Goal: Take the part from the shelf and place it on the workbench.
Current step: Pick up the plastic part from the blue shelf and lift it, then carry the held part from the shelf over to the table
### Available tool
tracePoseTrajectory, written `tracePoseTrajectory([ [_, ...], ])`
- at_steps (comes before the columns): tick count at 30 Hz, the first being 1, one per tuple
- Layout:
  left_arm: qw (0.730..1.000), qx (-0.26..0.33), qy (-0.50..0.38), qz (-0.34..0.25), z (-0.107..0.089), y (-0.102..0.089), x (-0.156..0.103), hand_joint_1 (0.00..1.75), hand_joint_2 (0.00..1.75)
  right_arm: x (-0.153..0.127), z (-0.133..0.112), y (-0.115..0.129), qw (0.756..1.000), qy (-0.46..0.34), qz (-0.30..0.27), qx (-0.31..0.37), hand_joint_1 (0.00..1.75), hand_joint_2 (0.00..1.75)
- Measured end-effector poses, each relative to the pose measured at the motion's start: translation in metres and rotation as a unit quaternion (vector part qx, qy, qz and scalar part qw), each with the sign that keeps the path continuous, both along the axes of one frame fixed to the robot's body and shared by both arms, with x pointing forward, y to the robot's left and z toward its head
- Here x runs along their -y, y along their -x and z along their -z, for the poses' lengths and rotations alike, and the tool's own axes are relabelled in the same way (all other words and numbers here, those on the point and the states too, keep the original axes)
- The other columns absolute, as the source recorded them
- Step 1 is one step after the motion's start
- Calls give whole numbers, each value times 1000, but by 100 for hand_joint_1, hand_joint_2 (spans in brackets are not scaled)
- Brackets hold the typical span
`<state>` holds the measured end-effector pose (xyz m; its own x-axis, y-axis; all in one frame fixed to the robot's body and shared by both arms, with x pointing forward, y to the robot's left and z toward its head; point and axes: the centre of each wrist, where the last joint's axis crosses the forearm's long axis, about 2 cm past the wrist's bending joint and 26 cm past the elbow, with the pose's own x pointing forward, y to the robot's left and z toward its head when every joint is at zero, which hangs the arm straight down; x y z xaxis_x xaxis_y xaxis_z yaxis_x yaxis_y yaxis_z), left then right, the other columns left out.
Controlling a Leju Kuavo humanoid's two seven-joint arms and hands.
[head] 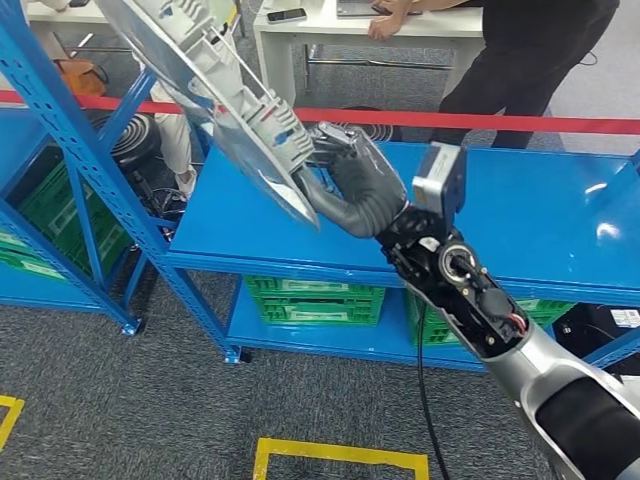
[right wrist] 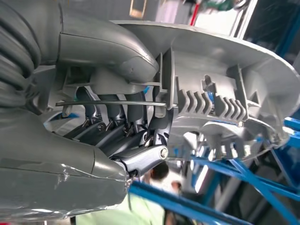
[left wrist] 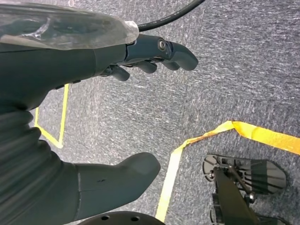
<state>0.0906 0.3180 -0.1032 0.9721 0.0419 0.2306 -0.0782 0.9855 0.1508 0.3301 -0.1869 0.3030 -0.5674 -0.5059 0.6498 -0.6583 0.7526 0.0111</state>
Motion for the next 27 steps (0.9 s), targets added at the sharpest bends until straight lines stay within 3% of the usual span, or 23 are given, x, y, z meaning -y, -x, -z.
tracePoseTrajectory([
  [8,1000,-1,-2,-6,1,5,1,0,175,-4,18,29,1000,-18,0,11,175,175],
  [27,1000,5,-3,0,1,2,2,0,175,-24,58,66,1000,-13,-28,1,175,175],
])
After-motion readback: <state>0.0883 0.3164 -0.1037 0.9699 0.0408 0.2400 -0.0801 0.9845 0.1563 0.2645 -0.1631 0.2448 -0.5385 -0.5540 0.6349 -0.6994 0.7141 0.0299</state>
